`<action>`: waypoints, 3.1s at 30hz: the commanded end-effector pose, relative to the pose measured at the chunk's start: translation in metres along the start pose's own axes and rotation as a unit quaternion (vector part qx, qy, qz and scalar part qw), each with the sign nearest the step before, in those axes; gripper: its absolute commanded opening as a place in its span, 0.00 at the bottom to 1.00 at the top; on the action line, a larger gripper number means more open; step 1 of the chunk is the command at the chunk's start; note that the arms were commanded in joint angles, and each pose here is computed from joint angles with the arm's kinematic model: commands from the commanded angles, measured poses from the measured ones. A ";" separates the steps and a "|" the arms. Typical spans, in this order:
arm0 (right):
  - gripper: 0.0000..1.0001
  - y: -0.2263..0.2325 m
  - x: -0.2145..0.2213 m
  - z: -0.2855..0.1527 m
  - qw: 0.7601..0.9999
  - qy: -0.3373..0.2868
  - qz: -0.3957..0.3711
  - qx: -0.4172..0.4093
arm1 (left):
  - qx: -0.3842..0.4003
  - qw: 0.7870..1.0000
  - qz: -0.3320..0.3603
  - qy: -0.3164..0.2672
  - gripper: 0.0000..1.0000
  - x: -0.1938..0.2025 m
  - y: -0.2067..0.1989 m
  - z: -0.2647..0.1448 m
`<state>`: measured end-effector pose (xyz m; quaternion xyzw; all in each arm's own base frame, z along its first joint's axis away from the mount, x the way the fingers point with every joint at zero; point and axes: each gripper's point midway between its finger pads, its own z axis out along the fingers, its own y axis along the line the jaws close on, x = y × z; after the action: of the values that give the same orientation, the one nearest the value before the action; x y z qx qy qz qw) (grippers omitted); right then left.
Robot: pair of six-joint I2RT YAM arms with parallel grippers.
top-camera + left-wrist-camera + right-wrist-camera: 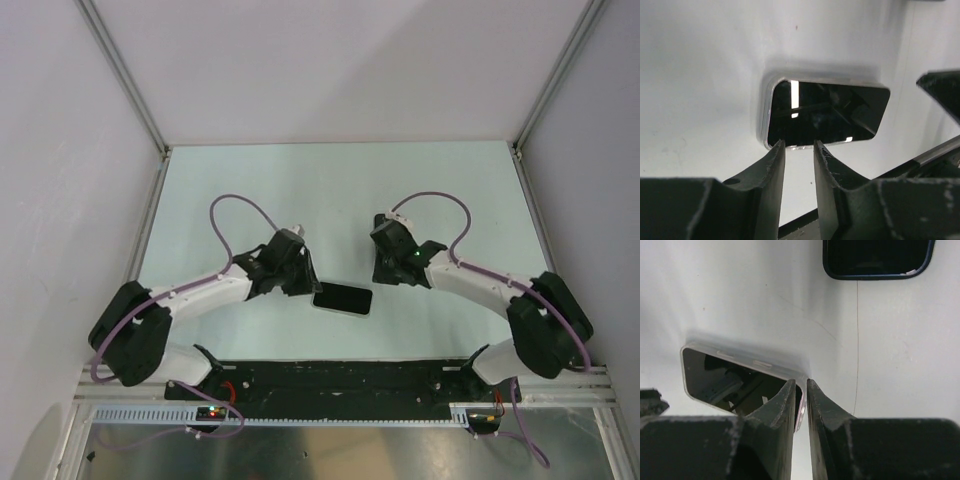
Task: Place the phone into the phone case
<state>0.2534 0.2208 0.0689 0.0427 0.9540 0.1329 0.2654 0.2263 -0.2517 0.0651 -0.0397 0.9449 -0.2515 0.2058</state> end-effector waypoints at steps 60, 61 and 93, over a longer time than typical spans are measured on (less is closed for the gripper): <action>0.26 0.031 0.098 -0.025 0.993 0.048 -0.056 -0.093 | -0.005 1.000 -0.012 0.028 0.20 0.039 0.004 0.003; 0.26 0.033 0.099 -0.024 0.993 0.048 -0.057 -0.096 | -0.005 0.999 -0.011 0.029 0.20 0.041 0.004 0.002; 0.12 0.029 0.120 0.004 0.993 0.076 -0.070 -0.056 | -0.005 0.998 0.004 0.056 0.19 0.062 -0.005 0.008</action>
<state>0.1555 0.2702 0.0318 -0.0526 0.9561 0.1989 0.2087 0.1734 -0.2647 0.0355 -0.0230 0.9581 -0.2396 0.1551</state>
